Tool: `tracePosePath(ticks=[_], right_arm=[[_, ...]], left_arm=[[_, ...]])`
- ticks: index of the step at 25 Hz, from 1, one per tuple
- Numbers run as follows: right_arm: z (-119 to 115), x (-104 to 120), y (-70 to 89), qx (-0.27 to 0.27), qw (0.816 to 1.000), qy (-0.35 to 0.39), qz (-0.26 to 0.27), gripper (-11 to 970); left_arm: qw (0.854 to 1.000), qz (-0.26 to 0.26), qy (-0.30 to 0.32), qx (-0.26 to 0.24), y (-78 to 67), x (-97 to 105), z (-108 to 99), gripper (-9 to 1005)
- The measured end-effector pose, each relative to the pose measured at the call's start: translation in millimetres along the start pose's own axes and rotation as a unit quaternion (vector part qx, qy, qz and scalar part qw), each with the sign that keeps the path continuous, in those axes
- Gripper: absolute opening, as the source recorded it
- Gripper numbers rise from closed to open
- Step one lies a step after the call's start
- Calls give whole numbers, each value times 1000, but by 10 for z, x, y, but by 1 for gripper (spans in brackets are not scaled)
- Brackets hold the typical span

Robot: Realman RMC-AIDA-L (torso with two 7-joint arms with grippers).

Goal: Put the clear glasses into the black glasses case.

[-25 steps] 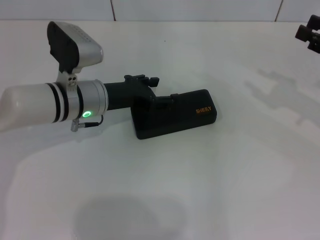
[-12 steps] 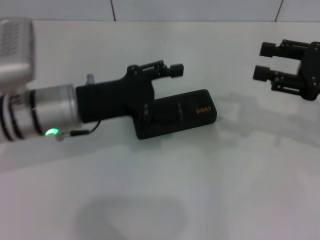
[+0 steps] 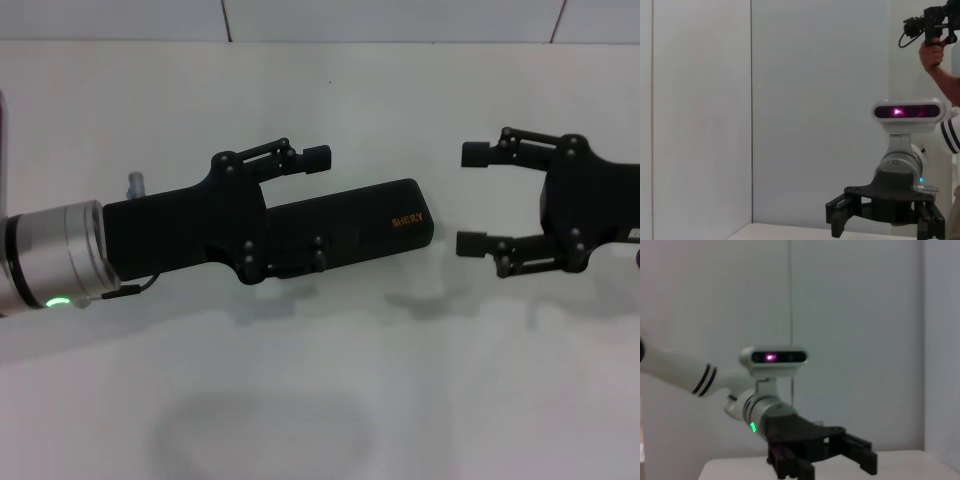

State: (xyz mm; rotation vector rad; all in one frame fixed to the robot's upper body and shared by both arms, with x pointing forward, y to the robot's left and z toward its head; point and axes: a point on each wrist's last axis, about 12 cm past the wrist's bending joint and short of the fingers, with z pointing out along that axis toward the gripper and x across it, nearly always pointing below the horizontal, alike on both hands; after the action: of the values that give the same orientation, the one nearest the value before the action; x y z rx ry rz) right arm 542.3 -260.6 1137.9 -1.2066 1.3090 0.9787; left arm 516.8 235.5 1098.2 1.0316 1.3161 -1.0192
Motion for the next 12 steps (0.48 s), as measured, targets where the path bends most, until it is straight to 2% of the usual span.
tracePosePath(ticks=[4,12], right_arm=[[43,11,-18,1,1000,7,-6,888],[76,29,-23,0,1000,16,-11,888]], left_arm=[[1000,6,1,1,-9,8,0,794],[1000,15,-2,0,-16,11,11,794]])
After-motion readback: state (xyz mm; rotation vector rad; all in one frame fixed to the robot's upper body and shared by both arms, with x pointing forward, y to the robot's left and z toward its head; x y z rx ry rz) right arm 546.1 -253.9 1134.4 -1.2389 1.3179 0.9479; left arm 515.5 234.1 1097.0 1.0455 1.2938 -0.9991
